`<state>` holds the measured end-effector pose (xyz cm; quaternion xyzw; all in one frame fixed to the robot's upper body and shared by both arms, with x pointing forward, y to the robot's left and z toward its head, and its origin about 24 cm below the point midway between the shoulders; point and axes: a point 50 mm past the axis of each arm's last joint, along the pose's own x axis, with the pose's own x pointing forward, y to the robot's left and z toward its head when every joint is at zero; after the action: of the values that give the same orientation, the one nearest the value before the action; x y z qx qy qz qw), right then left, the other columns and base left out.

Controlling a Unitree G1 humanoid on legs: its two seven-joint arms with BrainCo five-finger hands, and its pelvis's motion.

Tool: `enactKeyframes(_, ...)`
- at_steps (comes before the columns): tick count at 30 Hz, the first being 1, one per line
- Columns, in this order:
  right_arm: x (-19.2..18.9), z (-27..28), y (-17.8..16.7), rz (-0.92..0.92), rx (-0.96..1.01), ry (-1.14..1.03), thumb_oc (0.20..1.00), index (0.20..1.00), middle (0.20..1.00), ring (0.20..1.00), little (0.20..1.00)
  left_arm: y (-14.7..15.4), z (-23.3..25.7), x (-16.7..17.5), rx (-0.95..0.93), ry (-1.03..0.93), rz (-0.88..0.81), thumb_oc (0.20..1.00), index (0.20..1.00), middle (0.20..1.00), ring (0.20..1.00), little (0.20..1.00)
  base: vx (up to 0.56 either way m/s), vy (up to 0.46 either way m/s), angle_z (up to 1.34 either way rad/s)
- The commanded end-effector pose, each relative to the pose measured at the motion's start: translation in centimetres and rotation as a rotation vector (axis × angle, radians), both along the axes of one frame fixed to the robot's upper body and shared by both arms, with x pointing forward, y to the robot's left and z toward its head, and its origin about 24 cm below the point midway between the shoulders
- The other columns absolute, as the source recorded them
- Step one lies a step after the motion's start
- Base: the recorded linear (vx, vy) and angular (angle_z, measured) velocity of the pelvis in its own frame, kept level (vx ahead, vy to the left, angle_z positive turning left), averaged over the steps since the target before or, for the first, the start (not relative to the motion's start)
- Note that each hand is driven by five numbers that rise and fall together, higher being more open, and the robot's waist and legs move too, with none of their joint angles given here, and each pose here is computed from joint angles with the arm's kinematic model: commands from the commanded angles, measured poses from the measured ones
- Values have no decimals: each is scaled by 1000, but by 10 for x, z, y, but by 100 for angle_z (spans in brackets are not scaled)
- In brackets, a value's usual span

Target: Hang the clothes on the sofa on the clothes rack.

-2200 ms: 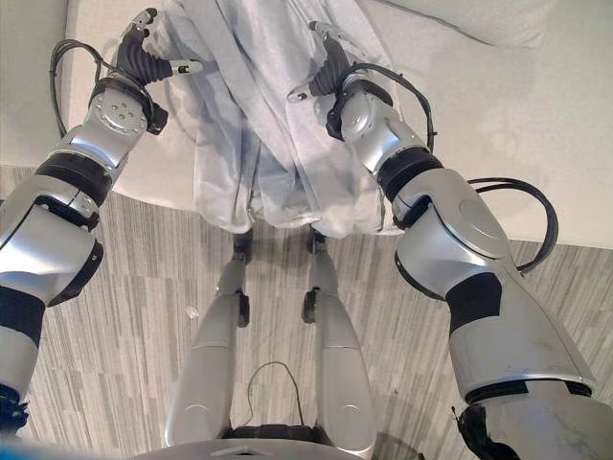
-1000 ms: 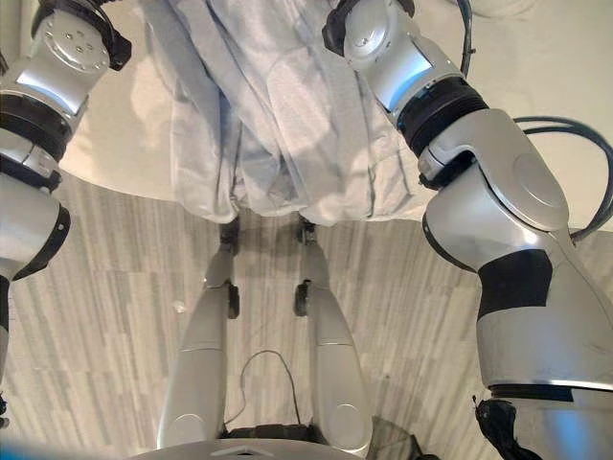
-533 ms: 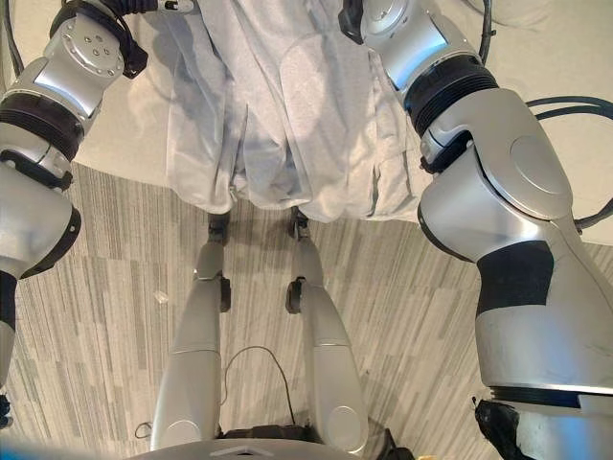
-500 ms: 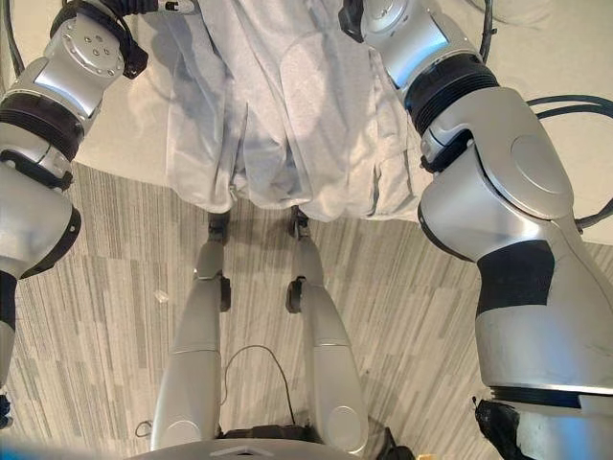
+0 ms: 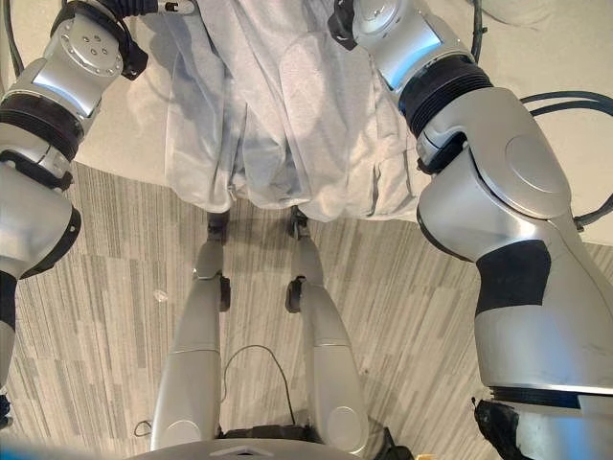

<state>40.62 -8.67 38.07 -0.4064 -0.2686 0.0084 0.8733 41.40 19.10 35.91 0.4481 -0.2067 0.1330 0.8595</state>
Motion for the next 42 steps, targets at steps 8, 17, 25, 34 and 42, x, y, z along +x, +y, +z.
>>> enactKeyframes(8,9,-33,16,38,14,93,1000,1000,1000,1000,1000,3,-4,1,0,25,5,1000,1000,1000,1000,1000,0,0,0)
enactKeyframes(17,7,-31,18,59,19,81,200,200,200,200,200,7,-1,0,-13,19,2,200,200,200,200,200,0,0,0)
enactKeyframes(25,-5,-17,16,156,130,-22,200,200,200,200,200,13,2,-4,-102,-56,-28,200,200,200,200,200,-4,2,0)
enactKeyframes(34,-34,-2,13,308,294,-222,200,200,200,200,200,3,12,-13,-191,-200,-126,200,200,200,200,200,-1,1,0)
enactKeyframes(42,-75,5,-13,450,487,-441,200,200,200,200,200,-8,28,-27,-221,-325,-221,200,200,200,200,200,0,0,0)
